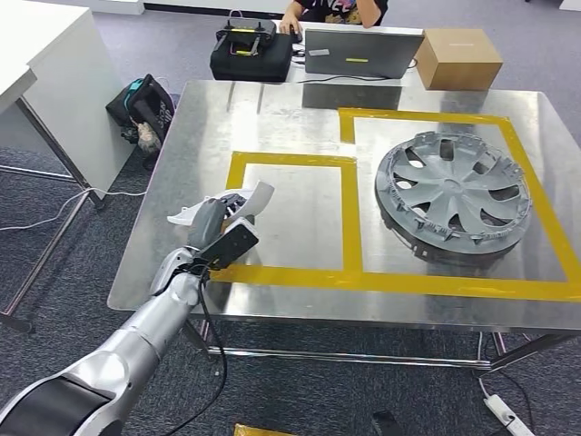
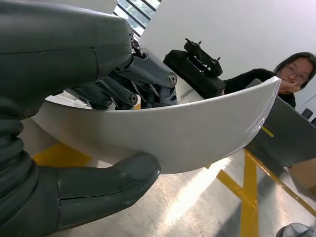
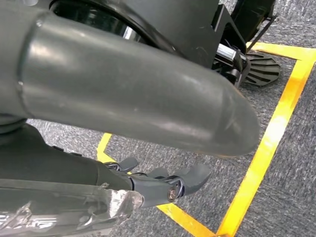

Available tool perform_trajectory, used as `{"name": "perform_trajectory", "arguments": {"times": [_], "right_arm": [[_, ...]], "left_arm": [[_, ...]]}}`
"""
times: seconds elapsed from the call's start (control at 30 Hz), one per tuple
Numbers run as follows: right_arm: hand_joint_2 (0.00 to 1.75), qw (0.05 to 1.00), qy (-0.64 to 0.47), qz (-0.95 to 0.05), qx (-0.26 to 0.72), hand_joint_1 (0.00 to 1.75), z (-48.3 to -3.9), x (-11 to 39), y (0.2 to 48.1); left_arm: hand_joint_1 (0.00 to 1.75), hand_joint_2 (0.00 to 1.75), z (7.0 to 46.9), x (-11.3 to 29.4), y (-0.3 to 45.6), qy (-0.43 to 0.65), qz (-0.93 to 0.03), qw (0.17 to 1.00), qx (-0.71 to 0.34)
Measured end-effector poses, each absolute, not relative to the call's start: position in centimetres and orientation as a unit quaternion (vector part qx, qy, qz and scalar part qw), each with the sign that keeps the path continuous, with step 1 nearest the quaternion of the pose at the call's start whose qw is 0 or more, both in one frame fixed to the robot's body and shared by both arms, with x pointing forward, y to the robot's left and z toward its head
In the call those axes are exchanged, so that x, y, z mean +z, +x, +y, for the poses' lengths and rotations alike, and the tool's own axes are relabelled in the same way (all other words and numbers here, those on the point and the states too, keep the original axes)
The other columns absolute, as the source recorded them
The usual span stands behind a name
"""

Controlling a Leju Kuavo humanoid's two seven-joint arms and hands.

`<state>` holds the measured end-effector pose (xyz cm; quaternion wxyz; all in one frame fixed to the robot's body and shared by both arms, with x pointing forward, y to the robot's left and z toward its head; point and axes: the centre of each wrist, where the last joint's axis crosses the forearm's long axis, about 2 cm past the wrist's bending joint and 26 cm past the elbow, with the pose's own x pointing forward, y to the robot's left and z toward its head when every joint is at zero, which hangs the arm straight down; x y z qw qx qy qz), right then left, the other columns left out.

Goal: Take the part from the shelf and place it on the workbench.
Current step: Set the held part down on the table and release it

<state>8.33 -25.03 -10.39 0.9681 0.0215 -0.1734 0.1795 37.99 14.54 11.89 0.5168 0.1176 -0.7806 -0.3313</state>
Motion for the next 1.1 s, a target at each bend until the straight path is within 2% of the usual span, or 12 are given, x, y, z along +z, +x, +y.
{"name": "perform_trajectory", "arguments": {"times": [0.33,0.57,0.7,0.9,1.1], "right_arm": [[0.0,0.967,0.022,-0.174,0.183,0.0,-24.8,-10.3,8.6],[0.0,0.967,0.023,-0.171,0.187,0.0,-24.4,-10.3,8.3],[0.0,0.966,0.026,-0.171,0.194,0.0,-24.1,-10.3,8.4],[0.0,0.965,0.029,-0.171,0.197,0.0,-23.9,-10.3,8.5],[0.0,0.962,0.03,-0.171,0.209,0.0,-23.8,-10.2,8.6]], "left_arm": [[1.75,1.75,13.7,10.2,37.3,0.136,-0.775,0.52,-0.333],[1.75,1.75,11.8,8.4,34.7,0.158,-0.826,0.436,-0.321],[1.75,1.75,10.0,8.0,33.4,0.142,-0.832,0.419,-0.333],[1.75,1.75,8.9,8.1,32.7,0.134,-0.837,0.402,-0.346],[1.75,1.75,7.0,9.2,32.0,0.13,-0.852,0.319,-0.393]]}}
